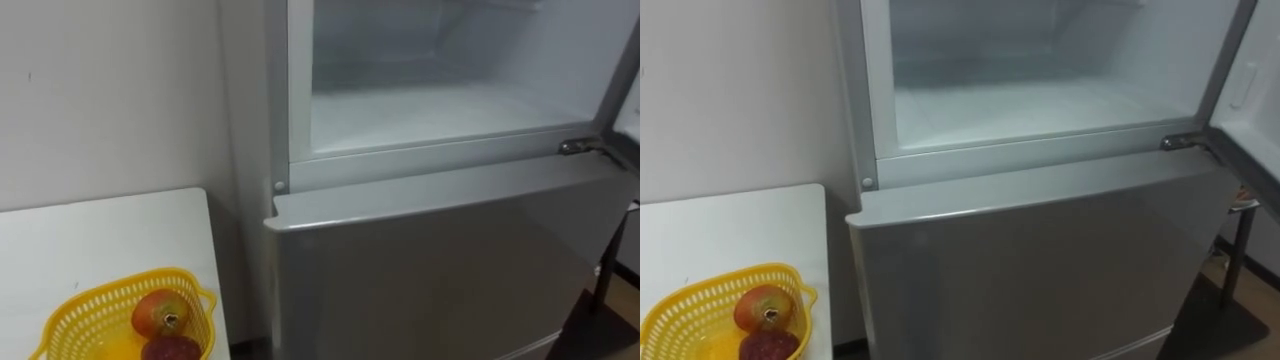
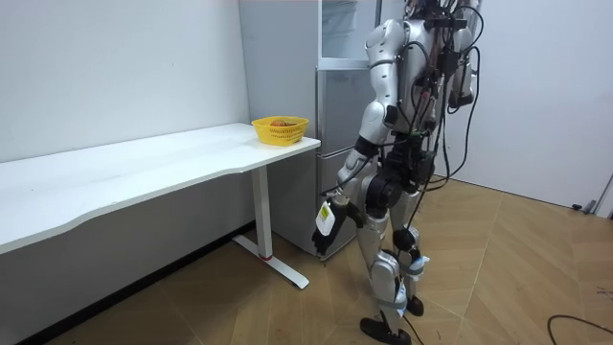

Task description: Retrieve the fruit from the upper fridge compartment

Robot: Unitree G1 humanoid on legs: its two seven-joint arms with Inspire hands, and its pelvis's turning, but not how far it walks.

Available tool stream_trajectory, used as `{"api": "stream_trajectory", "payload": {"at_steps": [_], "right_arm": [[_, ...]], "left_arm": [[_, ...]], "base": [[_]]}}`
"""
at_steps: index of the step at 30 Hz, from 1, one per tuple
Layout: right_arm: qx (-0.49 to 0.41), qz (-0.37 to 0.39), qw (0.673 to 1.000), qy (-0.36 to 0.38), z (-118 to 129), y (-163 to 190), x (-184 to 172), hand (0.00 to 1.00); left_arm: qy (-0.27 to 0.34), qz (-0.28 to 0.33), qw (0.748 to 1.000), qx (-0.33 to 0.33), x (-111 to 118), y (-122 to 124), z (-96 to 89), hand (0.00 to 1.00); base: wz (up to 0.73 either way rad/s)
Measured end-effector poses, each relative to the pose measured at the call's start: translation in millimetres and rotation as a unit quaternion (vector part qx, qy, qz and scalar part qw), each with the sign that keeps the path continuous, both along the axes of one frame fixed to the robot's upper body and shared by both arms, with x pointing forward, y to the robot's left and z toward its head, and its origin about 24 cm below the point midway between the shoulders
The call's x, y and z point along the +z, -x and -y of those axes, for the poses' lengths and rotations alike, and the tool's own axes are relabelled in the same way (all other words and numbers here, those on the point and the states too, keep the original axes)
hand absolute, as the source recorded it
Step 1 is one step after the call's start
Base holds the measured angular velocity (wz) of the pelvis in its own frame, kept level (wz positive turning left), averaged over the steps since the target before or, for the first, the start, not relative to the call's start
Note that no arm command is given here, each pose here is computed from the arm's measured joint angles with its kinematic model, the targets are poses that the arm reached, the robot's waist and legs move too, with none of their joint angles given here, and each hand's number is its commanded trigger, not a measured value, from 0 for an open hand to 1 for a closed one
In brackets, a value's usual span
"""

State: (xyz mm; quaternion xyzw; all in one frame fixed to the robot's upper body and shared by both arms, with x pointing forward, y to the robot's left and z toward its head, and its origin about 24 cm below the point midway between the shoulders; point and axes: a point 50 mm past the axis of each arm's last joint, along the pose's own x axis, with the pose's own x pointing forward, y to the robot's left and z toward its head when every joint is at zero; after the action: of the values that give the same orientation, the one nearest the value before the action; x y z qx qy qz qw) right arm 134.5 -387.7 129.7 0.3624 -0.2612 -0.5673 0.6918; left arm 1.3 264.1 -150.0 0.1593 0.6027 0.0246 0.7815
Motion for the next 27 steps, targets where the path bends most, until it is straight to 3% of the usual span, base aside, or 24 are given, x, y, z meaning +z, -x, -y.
{"api": "stream_trajectory", "payload": {"at_steps": [6, 16, 20, 27], "right_arm": [[0.021, -0.051, 0.994, 0.097, -8.8, -12.4, 9.8, 0.0], [0.124, -0.112, 0.959, 0.23, -48.6, -42.5, 22.1, 0.0], [0.143, -0.06, 0.942, 0.298, -64.8, -50.5, 55.0, 0.0], [0.194, -0.032, 0.913, 0.357, -80.8, -60.0, 67.7, 0.0]], "left_arm": [[0.004, -0.007, 1.0, 0.014, -1.1, 6.4, -0.6, 0.0], [0.016, -0.018, 0.999, 0.023, -5.2, 11.8, 8.1, 0.0], [0.008, -0.018, 0.999, 0.027, -4.9, 11.4, 4.2, 0.0], [-0.002, -0.028, 0.999, 0.03, -4.9, 16.8, 1.1, 0.0]], "base": [[0.0], [-0.02], [0.0], [0.18]]}}
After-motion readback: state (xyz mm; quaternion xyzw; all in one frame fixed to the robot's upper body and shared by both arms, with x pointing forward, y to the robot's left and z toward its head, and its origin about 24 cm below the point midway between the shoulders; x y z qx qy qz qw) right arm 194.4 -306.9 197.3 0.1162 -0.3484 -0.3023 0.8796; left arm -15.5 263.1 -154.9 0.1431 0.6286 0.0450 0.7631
